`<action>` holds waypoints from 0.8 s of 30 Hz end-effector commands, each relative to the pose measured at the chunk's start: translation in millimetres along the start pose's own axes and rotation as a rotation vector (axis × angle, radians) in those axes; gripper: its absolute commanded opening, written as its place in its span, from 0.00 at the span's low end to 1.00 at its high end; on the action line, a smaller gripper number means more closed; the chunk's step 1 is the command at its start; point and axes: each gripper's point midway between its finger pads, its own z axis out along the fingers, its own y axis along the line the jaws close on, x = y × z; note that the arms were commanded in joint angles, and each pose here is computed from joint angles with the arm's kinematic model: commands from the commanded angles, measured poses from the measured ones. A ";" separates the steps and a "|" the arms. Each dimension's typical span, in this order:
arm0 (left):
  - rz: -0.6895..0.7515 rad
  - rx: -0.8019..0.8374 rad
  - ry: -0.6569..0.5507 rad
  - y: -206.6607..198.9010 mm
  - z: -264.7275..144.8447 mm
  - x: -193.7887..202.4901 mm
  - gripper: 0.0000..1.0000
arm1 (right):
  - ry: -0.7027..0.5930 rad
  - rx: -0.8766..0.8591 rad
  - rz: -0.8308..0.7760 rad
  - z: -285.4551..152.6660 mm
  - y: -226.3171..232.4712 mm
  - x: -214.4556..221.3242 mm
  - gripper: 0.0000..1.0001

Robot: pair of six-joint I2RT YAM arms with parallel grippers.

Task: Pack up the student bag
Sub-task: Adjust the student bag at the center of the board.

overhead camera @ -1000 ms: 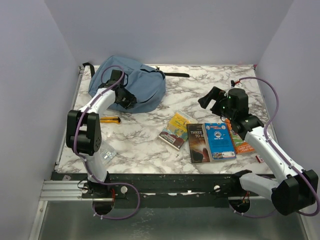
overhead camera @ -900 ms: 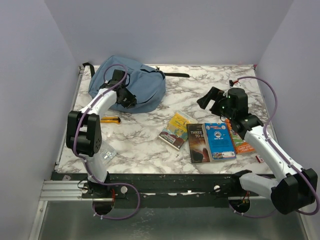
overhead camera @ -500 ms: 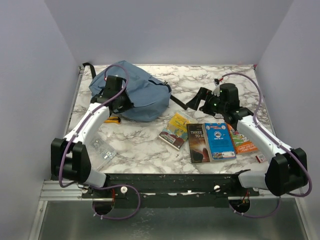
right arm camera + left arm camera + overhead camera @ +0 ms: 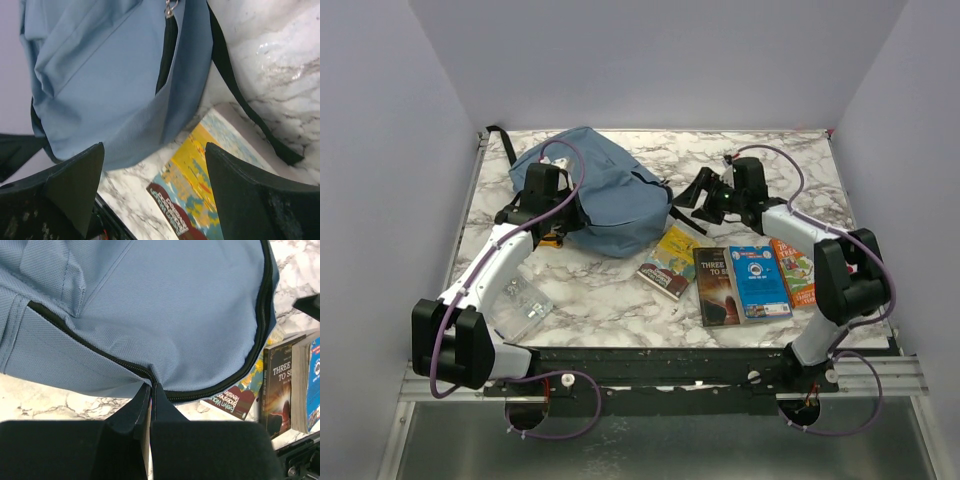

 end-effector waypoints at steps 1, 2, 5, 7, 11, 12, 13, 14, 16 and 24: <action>0.065 0.136 -0.073 -30.0 -8.7 -22.0 0.00 | -0.013 -0.056 0.035 25.0 10.1 -16.8 0.85; 0.062 0.137 -0.069 -29.8 -8.3 -20.8 0.00 | -0.006 -0.052 0.042 32.4 6.9 -17.1 0.84; 0.057 0.136 -0.068 -30.1 -8.7 -20.9 0.00 | 0.022 -0.019 0.058 54.3 -7.1 -18.8 0.79; 0.052 0.120 -0.069 -28.0 -9.7 -21.9 0.00 | 0.041 -0.004 0.073 67.8 -15.1 -19.1 0.74; 0.043 0.085 -0.056 -22.8 -8.4 -22.1 0.00 | 0.058 -0.030 0.113 87.9 -19.7 -19.5 0.64; 0.039 0.083 -0.049 -22.4 -6.9 -21.2 0.00 | 0.057 -0.044 0.120 91.0 -17.8 -19.9 0.61; 0.035 0.084 -0.043 -22.4 -5.6 -20.5 0.00 | 0.057 -0.053 0.124 93.5 -16.8 -19.2 0.58; 0.030 0.086 -0.035 -22.6 -4.0 -19.4 0.00 | 0.053 -0.061 0.130 94.7 -15.8 -19.5 0.54; 0.024 0.089 -0.019 -22.7 -0.1 -17.5 0.00 | 0.032 -0.083 0.139 94.4 -12.2 -21.6 0.41; -0.015 0.072 0.016 -20.4 15.7 -18.8 0.00 | -0.087 -0.317 0.111 69.6 34.3 -38.8 0.01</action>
